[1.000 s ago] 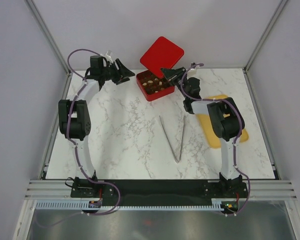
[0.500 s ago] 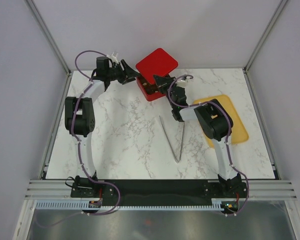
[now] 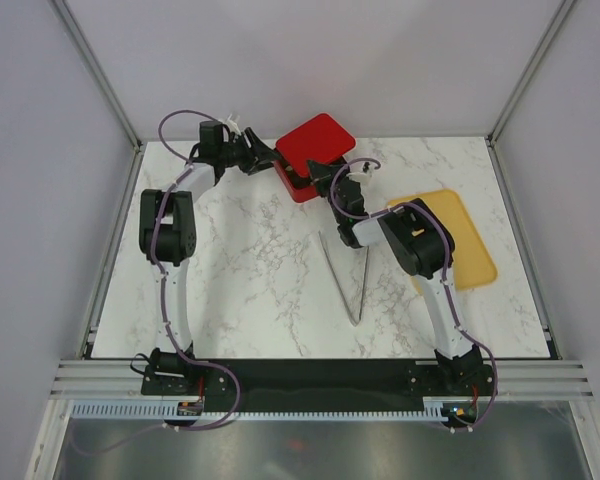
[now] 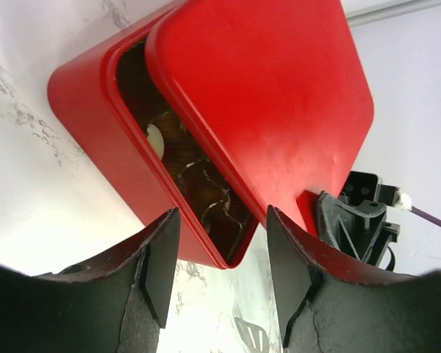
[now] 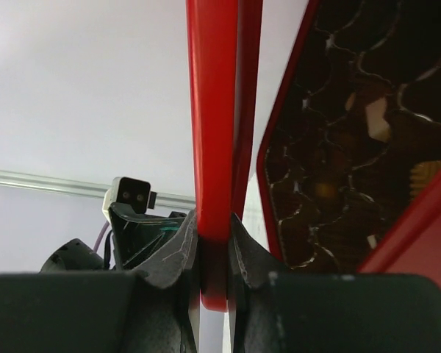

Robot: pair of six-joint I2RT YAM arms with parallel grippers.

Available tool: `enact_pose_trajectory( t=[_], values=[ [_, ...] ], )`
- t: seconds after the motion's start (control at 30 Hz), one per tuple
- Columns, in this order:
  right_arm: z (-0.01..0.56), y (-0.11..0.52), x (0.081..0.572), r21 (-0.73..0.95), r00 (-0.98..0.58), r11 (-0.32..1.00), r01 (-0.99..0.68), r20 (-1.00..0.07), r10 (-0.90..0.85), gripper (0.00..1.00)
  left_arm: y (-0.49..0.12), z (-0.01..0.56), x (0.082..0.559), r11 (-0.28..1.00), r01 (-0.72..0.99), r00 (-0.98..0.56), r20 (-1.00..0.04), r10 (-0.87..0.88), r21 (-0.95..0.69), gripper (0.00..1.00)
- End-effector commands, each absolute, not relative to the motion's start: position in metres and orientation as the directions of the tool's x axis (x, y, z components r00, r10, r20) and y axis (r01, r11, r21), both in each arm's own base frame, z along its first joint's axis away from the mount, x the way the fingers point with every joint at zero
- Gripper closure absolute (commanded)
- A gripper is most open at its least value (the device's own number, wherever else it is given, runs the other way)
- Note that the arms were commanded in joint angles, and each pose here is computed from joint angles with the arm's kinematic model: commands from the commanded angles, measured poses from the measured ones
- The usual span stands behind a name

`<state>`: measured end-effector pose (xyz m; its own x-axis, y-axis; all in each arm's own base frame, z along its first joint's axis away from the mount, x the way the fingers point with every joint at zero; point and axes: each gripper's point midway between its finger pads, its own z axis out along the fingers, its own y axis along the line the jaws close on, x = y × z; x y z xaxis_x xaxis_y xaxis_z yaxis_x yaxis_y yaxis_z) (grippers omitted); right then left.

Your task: Pack the chocolate

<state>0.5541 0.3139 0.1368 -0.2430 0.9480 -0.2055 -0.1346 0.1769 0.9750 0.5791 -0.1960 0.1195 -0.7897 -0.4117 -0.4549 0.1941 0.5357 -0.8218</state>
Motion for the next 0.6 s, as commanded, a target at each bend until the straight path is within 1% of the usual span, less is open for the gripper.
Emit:
enact_pose_trajectory(
  t=[0.0,0.13,0.47,0.57],
  values=[
    [0.158,0.322,0.560,0.975,-0.236,0.101,-0.197,-0.148,0.960,1.00,-0.198,0.138,0.589,0.508,0.245,-0.769,-0.485,-0.417,-0.825,0.42],
    [0.145,0.326,0.561,0.981,-0.246,0.088,-0.175,-0.130,0.960,1.00,-0.198,0.131,0.592,0.516,0.241,-0.768,-0.487,-0.417,-0.822,0.42],
    [0.137,0.334,0.560,0.986,-0.267,0.047,-0.161,-0.090,0.960,1.00,-0.199,0.117,0.596,0.516,0.223,-0.777,-0.470,-0.418,-0.827,0.43],
    [0.133,0.335,0.555,0.989,-0.259,0.064,-0.137,-0.098,0.961,0.97,-0.199,0.115,0.598,0.516,0.220,-0.776,-0.469,-0.422,-0.828,0.43]
  ],
)
